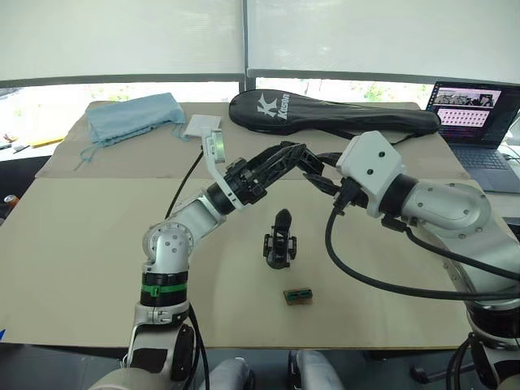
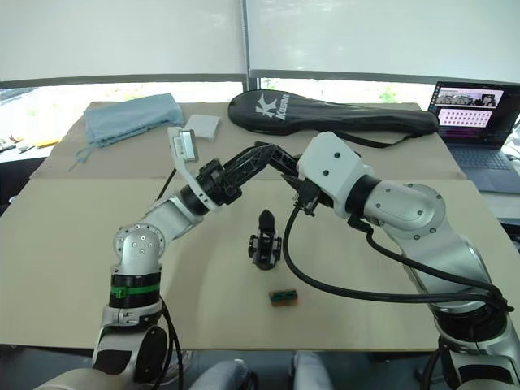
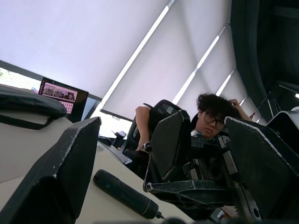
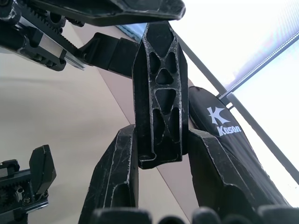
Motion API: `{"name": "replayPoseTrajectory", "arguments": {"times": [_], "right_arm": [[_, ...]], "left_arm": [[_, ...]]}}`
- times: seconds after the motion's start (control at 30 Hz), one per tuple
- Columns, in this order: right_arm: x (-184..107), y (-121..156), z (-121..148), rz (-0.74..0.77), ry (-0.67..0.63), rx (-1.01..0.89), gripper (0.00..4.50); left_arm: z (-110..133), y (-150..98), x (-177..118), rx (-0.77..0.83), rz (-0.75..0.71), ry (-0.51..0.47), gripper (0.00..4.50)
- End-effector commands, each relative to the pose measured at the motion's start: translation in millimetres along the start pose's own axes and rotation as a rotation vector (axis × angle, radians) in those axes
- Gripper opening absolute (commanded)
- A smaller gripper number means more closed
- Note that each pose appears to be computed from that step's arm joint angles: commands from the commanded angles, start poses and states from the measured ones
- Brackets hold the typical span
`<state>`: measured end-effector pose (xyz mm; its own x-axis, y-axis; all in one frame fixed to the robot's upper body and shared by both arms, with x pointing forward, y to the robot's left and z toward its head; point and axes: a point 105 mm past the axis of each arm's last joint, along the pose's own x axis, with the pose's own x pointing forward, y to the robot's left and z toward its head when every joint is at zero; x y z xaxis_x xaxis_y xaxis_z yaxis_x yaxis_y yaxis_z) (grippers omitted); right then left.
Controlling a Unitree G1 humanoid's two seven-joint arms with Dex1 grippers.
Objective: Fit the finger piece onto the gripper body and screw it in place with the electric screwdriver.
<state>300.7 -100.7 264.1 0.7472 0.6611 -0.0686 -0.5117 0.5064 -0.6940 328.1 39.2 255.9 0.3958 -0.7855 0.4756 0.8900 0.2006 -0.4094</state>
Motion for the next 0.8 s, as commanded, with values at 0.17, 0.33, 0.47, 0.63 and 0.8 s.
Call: {"name": "replayPoseTrajectory", "arguments": {"times": [0.17,0.33,0.47,0.63,0.8], "right_arm": [[0.7,-9.0,6.5,-0.064,-0.013,-0.055,1.15],[3.0,-7.3,6.6,-0.074,-0.013,-0.059,1.15],[3.2,-8.1,7.0,-0.112,-0.025,-0.047,1.15],[1.3,-11.6,13.7,-0.142,-0.065,-0.03,3.25],[-13.7,-10.9,22.8,-0.054,-0.131,-0.016,4.49]], "left_arm": [[11.9,-13.7,5.3,0.009,-0.026,-0.088,2.59],[9.0,-16.2,6.6,-0.01,-0.018,-0.107,0.12],[8.1,-16.9,7.9,-0.04,0.004,-0.143,0.01],[8.6,-16.8,7.0,-0.056,0.014,-0.162,0.0],[21.3,-11.5,5.1,-0.048,0.011,-0.19,0.0]]}}
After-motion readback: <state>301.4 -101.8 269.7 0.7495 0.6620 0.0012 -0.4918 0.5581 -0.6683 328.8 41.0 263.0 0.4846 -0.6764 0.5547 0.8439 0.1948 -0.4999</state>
